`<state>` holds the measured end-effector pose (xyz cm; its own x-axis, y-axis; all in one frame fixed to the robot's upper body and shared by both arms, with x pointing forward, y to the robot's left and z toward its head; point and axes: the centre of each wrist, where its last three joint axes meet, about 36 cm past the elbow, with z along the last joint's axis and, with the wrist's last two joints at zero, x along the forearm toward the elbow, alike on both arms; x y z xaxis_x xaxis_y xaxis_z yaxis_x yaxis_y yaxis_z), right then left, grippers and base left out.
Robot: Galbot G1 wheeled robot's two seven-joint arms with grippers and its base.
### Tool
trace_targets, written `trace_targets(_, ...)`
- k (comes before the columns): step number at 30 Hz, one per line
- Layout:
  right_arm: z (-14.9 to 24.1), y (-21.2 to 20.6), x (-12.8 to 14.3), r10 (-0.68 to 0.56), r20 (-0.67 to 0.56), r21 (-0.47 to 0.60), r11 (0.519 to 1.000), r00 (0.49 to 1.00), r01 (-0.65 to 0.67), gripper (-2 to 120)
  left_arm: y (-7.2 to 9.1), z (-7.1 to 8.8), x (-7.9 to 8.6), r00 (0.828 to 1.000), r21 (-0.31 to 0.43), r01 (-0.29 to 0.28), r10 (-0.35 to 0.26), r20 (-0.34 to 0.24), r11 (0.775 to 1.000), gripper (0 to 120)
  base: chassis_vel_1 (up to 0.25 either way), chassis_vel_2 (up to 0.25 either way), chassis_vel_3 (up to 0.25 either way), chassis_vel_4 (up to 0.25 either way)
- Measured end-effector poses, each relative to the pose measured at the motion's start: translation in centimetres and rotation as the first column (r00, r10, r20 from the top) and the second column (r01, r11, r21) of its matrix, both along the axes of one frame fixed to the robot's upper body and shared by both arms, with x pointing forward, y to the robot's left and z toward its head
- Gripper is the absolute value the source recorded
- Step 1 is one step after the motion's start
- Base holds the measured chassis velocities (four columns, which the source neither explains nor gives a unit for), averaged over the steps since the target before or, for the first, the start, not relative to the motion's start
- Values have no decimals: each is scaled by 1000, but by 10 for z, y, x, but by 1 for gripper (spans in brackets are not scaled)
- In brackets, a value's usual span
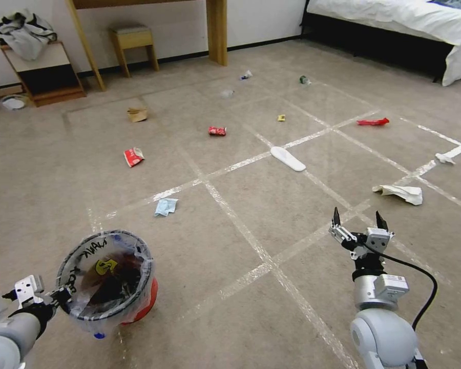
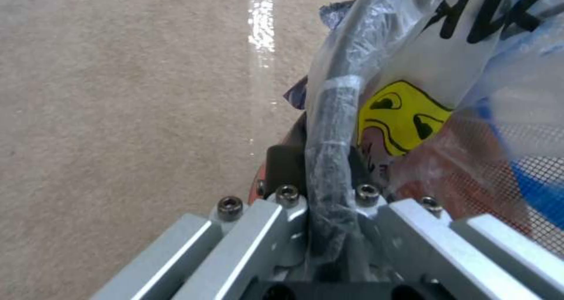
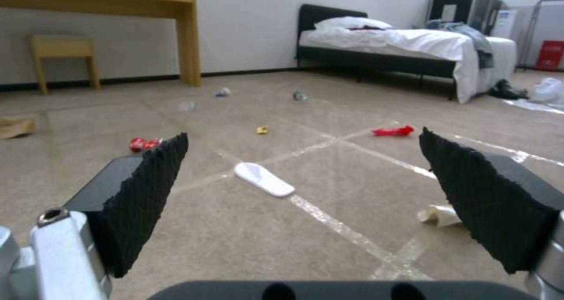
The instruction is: Pick up the trash bin and place the garbage on the floor into it.
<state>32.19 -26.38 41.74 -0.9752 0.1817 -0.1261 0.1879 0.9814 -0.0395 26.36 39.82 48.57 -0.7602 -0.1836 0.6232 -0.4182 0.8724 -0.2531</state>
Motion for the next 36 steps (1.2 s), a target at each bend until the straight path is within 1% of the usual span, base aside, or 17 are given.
trace_targets(12, -3, -1, 3, -1, 29, -3, 1000, 1000, 1, 100, 1, -1, 1, 1000, 8, -8, 8, 1, 1000, 1, 0, 0, 0, 0)
trace_targets(25, -3, -3, 1, 31, 9, -22, 999, 999, -31, 100, 2, -1, 0, 1000, 7, -9, 9, 5, 1000, 1, -4, 2, 2, 0)
trace_targets(31, -3, -2, 1, 31, 8, -21, 999, 999, -31, 100, 3, -2, 0, 1000, 8, -12, 12, 1, 1000, 1, -83, 63, 78, -52)
trace_targets(36, -3, -2, 1, 31, 6, -22, 999, 999, -31, 100, 4, -2, 1, 1000, 9, -11, 11, 1, 1000, 1, -176, 167, 195, -192)
